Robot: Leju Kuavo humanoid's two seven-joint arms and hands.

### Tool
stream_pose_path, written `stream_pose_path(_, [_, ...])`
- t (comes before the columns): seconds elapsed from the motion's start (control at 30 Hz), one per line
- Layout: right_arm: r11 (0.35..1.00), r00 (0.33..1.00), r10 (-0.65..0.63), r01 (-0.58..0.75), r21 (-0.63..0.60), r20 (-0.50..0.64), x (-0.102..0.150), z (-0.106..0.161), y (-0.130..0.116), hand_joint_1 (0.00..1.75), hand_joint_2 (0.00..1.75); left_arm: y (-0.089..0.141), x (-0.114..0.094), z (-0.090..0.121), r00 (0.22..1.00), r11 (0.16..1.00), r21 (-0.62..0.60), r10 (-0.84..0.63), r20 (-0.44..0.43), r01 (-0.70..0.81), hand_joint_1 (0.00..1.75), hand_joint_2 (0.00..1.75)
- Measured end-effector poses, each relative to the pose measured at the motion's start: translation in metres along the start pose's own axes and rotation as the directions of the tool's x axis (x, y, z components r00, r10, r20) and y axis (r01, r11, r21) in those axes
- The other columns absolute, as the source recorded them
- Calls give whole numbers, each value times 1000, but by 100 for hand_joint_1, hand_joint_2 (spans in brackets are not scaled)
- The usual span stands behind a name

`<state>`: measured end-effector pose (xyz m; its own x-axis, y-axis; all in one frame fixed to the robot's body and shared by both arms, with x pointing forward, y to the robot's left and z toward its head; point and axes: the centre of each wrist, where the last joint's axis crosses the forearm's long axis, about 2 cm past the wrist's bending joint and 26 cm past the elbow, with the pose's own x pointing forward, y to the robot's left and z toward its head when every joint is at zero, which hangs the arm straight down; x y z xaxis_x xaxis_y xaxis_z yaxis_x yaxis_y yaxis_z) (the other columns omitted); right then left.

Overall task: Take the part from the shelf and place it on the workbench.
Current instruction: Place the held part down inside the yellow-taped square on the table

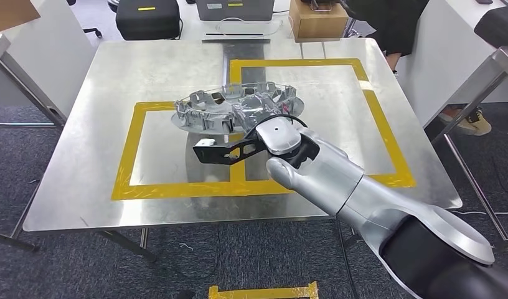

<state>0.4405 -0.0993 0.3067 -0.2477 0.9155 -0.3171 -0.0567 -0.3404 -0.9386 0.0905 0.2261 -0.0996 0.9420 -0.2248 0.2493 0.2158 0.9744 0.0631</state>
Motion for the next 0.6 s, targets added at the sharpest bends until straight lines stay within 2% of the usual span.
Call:
stream_pose_path(0.27, [984, 984, 68, -38, 177, -168, -18, -13, 49, 175, 175, -5, 0, 1, 999, 999, -19, -41, -4, 40, 0, 175])
stream_pose_path(0.6, [969, 912, 156, -68, 236, -379, -51, -19, 74, 175, 175, -8, -4, 1, 995, 995, -29, -91, -25, 91, 0, 175])
